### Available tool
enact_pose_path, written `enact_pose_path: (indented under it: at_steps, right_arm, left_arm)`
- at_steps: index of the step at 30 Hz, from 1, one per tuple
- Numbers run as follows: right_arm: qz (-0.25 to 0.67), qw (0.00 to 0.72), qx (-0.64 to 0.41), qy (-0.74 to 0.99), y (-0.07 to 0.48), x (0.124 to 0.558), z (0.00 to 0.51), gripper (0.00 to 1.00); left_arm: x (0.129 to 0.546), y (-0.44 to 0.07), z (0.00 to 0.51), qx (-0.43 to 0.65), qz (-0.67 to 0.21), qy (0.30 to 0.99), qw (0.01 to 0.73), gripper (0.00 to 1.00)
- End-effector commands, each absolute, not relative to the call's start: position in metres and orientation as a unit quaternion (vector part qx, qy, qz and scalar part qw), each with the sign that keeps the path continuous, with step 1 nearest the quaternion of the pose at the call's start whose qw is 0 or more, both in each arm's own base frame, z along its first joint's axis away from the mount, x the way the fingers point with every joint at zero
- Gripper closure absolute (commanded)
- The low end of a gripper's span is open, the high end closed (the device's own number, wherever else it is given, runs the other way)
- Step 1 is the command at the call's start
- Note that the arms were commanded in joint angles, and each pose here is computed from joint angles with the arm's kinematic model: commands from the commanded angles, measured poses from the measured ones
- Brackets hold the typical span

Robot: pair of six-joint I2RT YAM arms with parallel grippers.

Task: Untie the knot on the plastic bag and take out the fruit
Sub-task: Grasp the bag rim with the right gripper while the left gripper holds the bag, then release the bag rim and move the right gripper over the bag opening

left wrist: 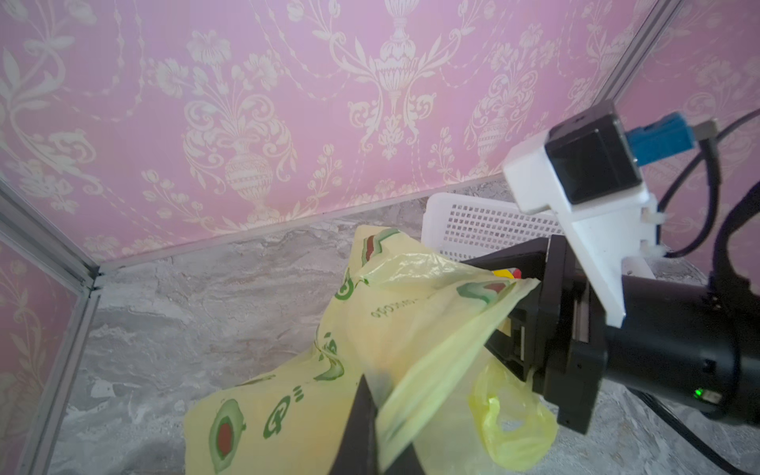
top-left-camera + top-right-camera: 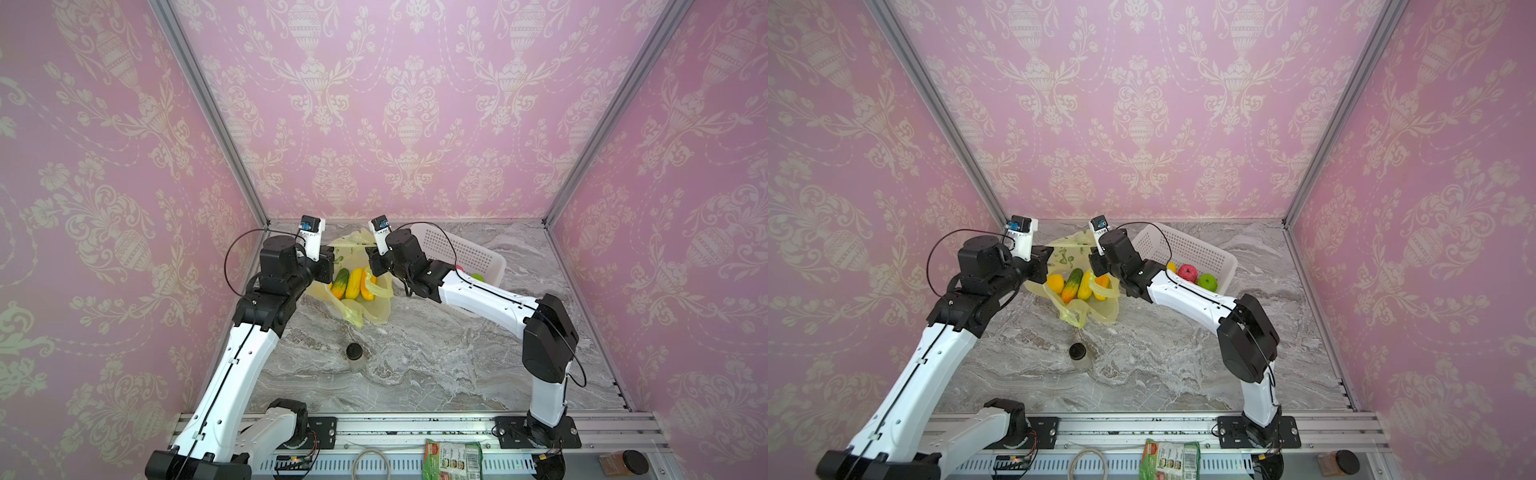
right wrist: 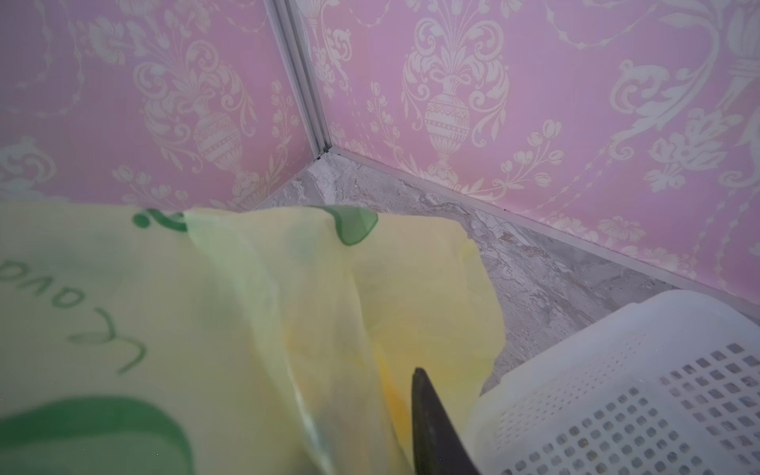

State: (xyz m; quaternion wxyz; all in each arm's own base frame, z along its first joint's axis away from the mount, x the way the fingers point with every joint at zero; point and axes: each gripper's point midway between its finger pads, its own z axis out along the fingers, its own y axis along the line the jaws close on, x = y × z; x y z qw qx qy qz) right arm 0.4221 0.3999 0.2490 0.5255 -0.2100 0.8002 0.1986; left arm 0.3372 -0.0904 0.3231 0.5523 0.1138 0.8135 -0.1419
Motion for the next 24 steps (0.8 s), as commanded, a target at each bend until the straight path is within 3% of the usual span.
enact_pose_path:
  at_steps: [1,6,12,15,18,24]
  right_arm:
    - [0.198,0.547,-0.180,0.793,0.374,0.424,0.250,0.55]
    - [0.195,0.564,-0.172,0.784,0.345,0.397,0.262,0.34]
    - [0.162,0.612,-0.222,0.742,0.324,0.325,0.302,0.22]
    - [0.183,0.621,-0.248,0.720,0.328,0.288,0.312,0.27]
    - [0.218,0.607,-0.251,0.721,0.339,0.273,0.304,0.40]
    - [0.221,0.555,-0.266,0.757,0.388,0.283,0.242,0.55]
  left_arm:
    - [0.332,-0.093,0.325,0.085,-0.187,0.795,0.571,1.00]
    - [0.327,-0.103,0.300,0.106,-0.209,0.799,0.554,1.00]
    - [0.323,-0.121,0.285,0.139,-0.249,0.806,0.519,1.00]
    - [0.321,-0.124,0.286,0.149,-0.256,0.806,0.513,1.00]
    - [0.319,-0.127,0.288,0.154,-0.266,0.802,0.512,1.00]
    - [0.317,-0.132,0.287,0.158,-0.282,0.801,0.505,1.00]
